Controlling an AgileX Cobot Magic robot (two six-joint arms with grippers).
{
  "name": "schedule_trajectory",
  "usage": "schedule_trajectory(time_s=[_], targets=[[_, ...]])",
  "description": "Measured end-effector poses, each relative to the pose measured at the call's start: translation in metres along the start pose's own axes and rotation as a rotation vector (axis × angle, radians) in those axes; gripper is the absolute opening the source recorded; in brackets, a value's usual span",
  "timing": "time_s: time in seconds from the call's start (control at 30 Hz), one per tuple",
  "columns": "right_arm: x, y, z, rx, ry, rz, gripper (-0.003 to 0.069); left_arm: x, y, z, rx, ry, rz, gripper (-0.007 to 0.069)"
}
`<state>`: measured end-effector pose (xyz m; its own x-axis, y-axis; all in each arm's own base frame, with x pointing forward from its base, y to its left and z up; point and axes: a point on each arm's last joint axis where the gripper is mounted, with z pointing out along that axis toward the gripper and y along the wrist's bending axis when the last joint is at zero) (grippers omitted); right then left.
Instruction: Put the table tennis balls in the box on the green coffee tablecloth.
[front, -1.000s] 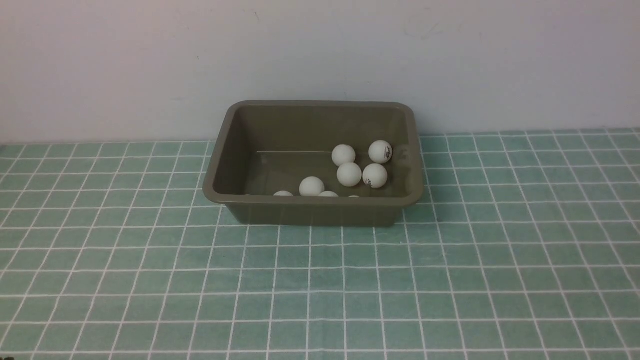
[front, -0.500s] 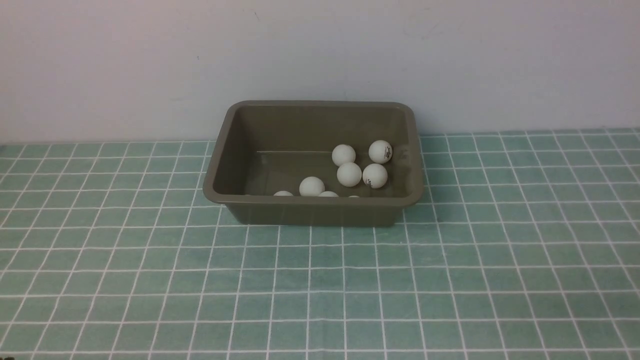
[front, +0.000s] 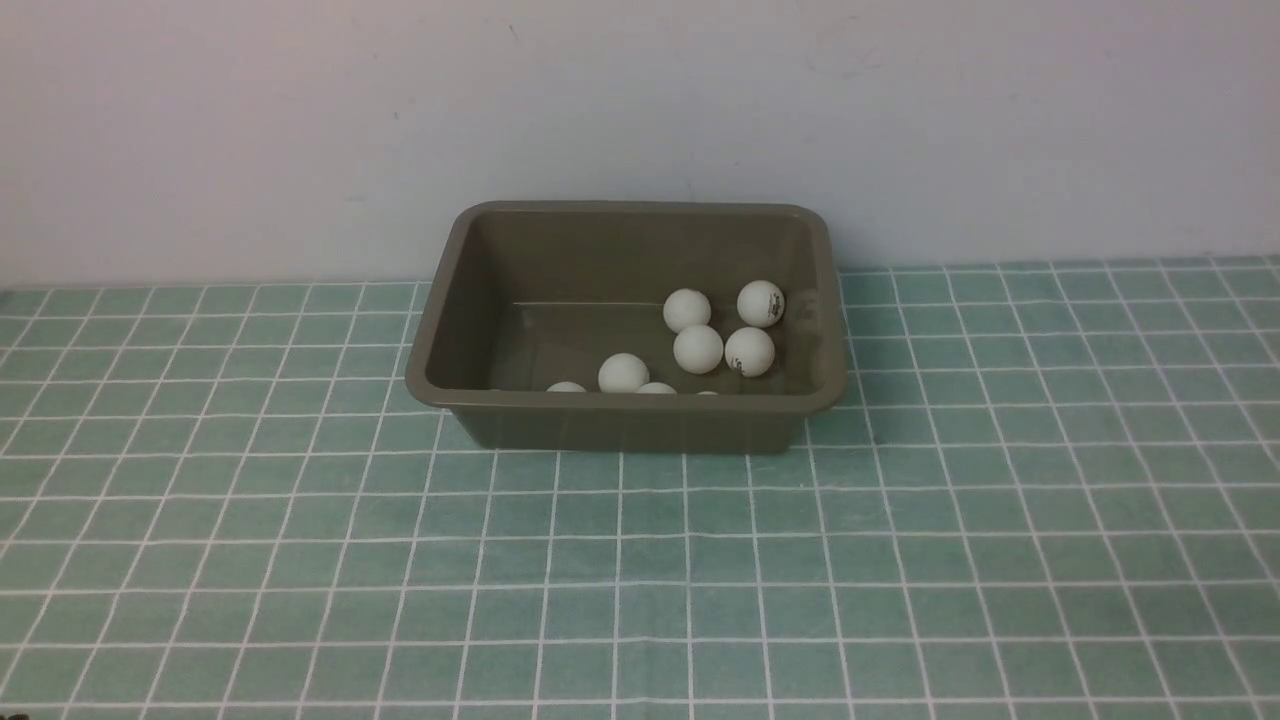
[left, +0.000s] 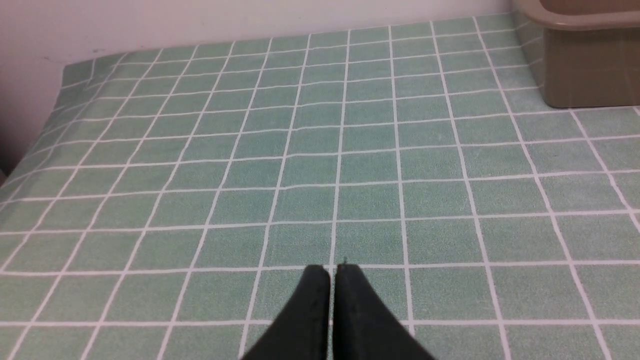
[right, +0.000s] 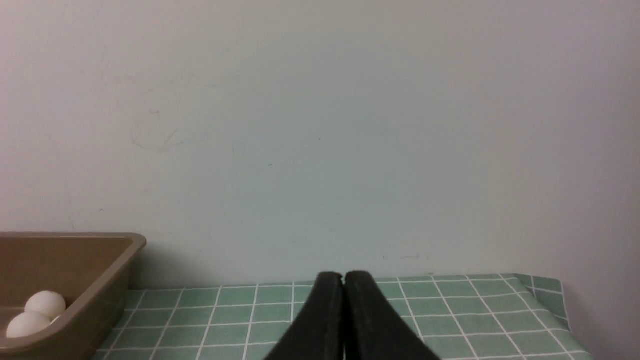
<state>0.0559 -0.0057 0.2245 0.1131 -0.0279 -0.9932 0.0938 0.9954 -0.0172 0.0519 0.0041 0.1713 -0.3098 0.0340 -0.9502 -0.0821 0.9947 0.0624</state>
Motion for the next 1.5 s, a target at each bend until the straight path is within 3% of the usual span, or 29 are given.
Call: schedule_trajectory(time_s=[0.27, 0.63, 1.07, 1.5], targets=[[0.008, 0.004, 0.000, -0.051, 0.086, -0.087, -0.0010, 0.000, 0.000, 0.000, 0.000, 0.000, 0.000, -0.0004], [0.032, 0.002, -0.001, -0.004, 0.185, 0.134, -0.0010, 0.000, 0.000, 0.000, 0.000, 0.000, 0.000, -0.0004], [0.045, 0.001, -0.004, 0.011, 0.333, 0.137, -0.0010, 0.000, 0.000, 0.000, 0.000, 0.000, 0.000, -0.0004], [0.045, 0.001, -0.005, 0.010, 0.342, 0.129, -0.0010, 0.000, 0.000, 0.000, 0.000, 0.000, 0.000, -0.0004]])
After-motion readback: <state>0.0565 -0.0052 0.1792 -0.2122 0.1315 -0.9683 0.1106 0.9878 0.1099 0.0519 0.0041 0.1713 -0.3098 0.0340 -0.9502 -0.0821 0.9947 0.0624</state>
